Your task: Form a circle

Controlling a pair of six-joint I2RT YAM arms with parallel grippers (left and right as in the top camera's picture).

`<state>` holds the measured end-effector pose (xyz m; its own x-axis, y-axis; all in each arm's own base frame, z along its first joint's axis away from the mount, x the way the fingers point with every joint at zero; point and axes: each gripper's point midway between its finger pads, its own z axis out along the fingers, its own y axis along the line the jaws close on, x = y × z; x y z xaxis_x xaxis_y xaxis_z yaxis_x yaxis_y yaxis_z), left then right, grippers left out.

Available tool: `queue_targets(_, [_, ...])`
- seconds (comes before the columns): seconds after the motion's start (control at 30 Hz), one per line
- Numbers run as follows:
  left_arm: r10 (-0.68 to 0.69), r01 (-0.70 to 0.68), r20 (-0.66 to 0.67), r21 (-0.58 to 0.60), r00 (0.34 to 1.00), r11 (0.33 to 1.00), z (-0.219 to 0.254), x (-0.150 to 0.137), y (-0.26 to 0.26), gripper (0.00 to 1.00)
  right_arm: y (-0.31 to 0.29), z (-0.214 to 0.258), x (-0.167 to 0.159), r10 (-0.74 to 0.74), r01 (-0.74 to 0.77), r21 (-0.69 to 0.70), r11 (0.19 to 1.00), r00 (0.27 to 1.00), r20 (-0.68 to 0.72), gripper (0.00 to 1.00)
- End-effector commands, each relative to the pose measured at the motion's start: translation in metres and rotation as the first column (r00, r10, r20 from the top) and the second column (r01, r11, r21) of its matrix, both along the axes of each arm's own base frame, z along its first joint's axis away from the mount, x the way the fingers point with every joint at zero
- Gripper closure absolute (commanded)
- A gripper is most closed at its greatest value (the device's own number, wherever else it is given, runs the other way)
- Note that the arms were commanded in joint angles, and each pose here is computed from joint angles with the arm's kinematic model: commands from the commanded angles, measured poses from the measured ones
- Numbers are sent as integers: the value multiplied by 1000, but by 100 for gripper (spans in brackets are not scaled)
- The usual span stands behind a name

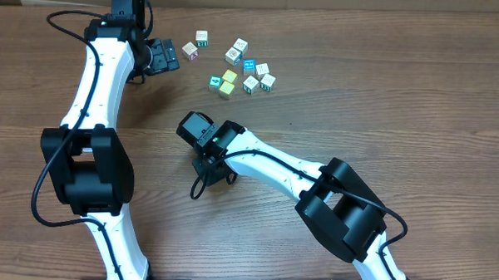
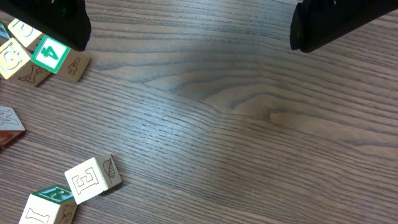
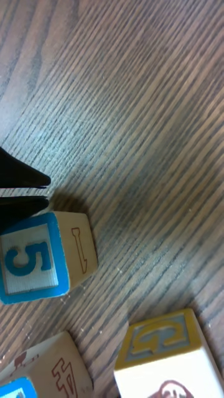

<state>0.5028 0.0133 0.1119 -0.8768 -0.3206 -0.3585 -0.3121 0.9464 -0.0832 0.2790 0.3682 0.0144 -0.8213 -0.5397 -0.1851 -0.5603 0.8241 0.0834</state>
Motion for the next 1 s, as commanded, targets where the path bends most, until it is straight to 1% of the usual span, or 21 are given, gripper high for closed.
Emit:
queue_targets(0.0, [7, -7, 18, -10, 1000, 1000, 5, 5, 0, 0, -1, 9, 5, -4, 3, 5, 1000, 999, 36, 96])
queue_targets(0.27, [7, -7, 18, -10, 1000, 1000, 5, 5, 0, 0, -5, 9, 11, -11, 12, -18, 1000, 997, 73, 96])
queue_targets(0.47, [7, -7, 18, -10, 1000, 1000, 5, 5, 0, 0, -8, 7, 2, -5, 6, -30, 1000, 1000, 30, 96])
queue_targets(0.63, [7, -7, 18, -10, 1000, 1000, 5, 5, 0, 0, -13, 0, -1, -4, 5, -44, 999, 1000, 22, 96])
queue_targets(0.73, [7, -7, 17, -10, 1000, 1000, 5, 4, 0, 0, -14, -6, 1, -6, 7, -36, 999, 999, 32, 96])
queue_targets(0.83, [7, -7, 18, -10, 1000, 1000, 5, 5, 0, 0, -15, -8, 2, 34, -32, -46, 998, 998, 45, 96])
queue_targets(0.97, [7, -7, 18, -10, 1000, 1000, 5, 5, 0, 0, -17, -8, 7, 31, -27, -64, 998, 997, 74, 96])
